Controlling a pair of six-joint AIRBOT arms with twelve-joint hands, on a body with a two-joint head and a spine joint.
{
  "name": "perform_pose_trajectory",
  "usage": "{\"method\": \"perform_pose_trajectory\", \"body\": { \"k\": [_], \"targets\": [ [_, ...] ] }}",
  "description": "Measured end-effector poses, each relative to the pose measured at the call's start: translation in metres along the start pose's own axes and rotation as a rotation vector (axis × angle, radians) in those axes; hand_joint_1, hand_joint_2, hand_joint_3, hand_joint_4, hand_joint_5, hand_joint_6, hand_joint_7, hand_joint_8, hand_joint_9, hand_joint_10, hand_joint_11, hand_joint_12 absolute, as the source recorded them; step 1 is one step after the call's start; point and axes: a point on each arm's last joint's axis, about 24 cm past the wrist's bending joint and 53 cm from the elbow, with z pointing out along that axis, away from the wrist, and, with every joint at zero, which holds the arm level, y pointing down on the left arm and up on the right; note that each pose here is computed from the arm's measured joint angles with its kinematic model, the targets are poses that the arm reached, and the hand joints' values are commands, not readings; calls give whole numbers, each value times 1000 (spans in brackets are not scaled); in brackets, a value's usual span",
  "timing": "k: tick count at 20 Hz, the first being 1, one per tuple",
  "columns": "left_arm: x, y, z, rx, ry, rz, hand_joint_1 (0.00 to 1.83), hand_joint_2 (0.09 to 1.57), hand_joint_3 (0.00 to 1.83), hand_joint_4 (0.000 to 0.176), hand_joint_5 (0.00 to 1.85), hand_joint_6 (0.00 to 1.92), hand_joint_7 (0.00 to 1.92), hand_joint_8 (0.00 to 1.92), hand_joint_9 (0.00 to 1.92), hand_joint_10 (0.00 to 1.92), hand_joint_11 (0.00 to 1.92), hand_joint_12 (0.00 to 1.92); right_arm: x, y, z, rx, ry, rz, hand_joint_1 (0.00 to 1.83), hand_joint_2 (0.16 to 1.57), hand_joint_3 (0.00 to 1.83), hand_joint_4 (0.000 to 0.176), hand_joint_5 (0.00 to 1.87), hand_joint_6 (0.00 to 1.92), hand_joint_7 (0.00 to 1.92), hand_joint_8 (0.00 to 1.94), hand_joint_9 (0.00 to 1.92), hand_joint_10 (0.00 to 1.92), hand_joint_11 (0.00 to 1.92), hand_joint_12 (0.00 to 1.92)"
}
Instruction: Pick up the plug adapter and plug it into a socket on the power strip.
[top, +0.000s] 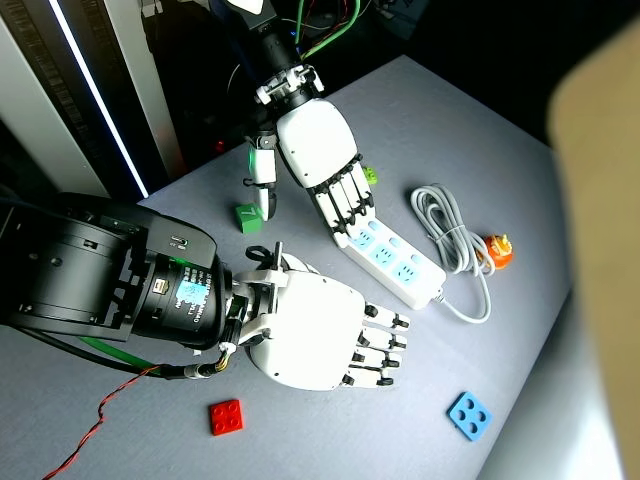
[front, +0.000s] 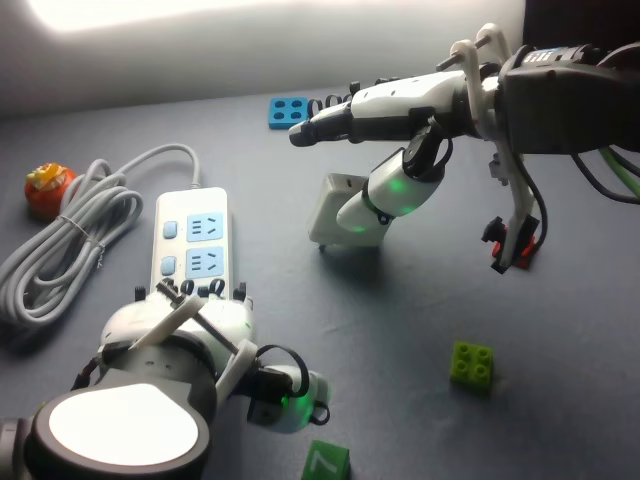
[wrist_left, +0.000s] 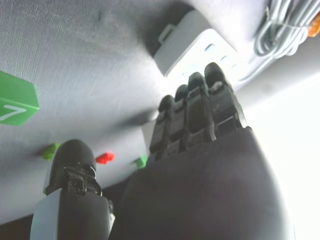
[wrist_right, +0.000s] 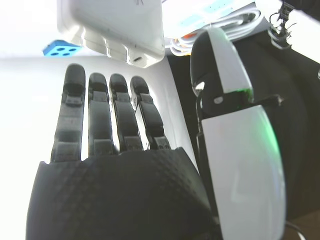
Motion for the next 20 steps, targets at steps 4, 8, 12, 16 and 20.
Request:
{"method": "perform_pose_trajectory", "body": {
  "k": [4, 8, 12, 16, 20],
  "targets": [
    [2, 2, 3, 1, 3, 8, 94, 1214, 1, 0, 36, 1, 36, 1, 45, 2, 0, 176, 6, -17, 10, 33, 8, 2, 942, 1124, 0, 0, 134, 1, 97, 0, 100, 1, 0, 506],
    [3, 2, 5, 1, 1, 15, 116, 1210, 0, 0, 53, 6, 64, 9, 62, 6, 0, 171, 5, -21, 15, 41, 3, 2, 905, 1143, 2, 0, 123, 1, 97, 2, 93, 1, 0, 445],
    [4, 3, 5, 3, -2, 22, 107, 1225, 3, 0, 56, 1, 77, 1, 65, 1, 0, 162, 5, -26, 21, 49, -5, 4, 912, 1135, 0, 0, 139, 3, 117, 3, 112, 4, 0, 505],
    [5, 3, 4, 6, -3, 28, 108, 1221, 0, 0, 63, 2, 83, 1, 76, 2, 0, 209, 7, -26, 24, 49, -4, -5, 860, 1169, 7, 0, 111, 0, 96, 1, 98, 2, 0, 480],
    [6, 4, 4, 5, -2, 32, 99, 1238, 0, 0, 33, 7, 42, 4, 39, 5, 12, 124, 9, -26, 27, 46, -4, -9, 853, 1159, 5, 0, 116, 1, 89, 0, 99, 0, 0, 506]
  ]
}}
